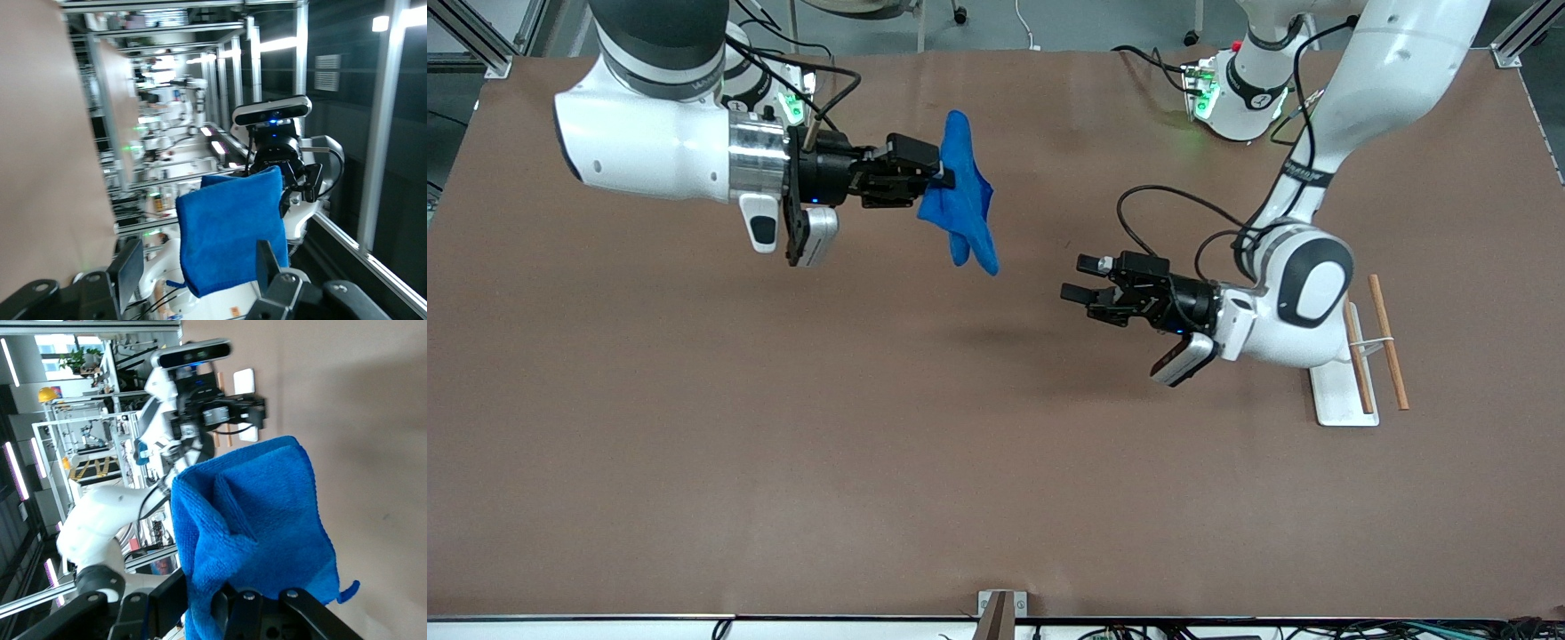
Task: Right arm passes towel to left arm to hang
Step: 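Grasp the hanging towel with the left gripper near the right gripper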
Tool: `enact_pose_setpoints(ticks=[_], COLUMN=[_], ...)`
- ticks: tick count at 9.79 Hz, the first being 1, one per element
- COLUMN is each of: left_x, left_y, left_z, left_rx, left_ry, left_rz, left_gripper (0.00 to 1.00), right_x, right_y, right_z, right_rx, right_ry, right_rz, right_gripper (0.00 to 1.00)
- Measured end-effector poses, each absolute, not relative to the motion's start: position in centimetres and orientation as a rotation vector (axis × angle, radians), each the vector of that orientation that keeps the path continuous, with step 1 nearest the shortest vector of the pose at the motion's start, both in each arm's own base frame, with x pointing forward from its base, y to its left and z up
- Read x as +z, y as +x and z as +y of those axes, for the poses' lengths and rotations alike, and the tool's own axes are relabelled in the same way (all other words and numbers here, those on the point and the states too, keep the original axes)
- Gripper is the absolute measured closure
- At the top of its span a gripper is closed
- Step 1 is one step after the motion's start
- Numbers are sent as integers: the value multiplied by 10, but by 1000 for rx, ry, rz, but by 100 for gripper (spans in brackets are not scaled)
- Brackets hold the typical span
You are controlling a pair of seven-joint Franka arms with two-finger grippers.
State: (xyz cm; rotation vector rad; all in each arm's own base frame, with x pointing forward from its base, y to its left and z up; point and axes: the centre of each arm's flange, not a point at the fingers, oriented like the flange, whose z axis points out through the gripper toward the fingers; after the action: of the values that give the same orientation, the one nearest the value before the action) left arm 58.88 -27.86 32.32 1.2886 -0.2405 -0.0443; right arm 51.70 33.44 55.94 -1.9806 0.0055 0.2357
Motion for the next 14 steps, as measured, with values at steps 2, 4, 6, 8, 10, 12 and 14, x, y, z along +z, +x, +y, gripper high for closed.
enact_pose_setpoints(ticks=[2,4,6,8,10,12,14], left_x=[308,318,321,321,316,315,316], left_y=[581,573,569,568,568,569,572], left_z=[-302,-324,-331,-333,-333,-332,-328], left_rx=[-26,-4,5,28,42,58,66], left_ry=[1197,1144,1124,1109,1103,1098,1096], left_rz=[-230,-251,-268,-272,-271,-276,-275], left_gripper=[23,23,24,26,33,56,87], right_x=[551,538,526,524,527,530,525], right_y=[518,523,525,525,525,527,529], right_z=[346,351,359,365,365,365,366], right_rx=[265,274,292,302,297,293,292], right_ry=[-1905,-1871,-1835,-1808,-1803,-1787,-1790], right_rz=[27,36,48,56,56,62,65], right_gripper=[86,86,86,86,86,86,86])
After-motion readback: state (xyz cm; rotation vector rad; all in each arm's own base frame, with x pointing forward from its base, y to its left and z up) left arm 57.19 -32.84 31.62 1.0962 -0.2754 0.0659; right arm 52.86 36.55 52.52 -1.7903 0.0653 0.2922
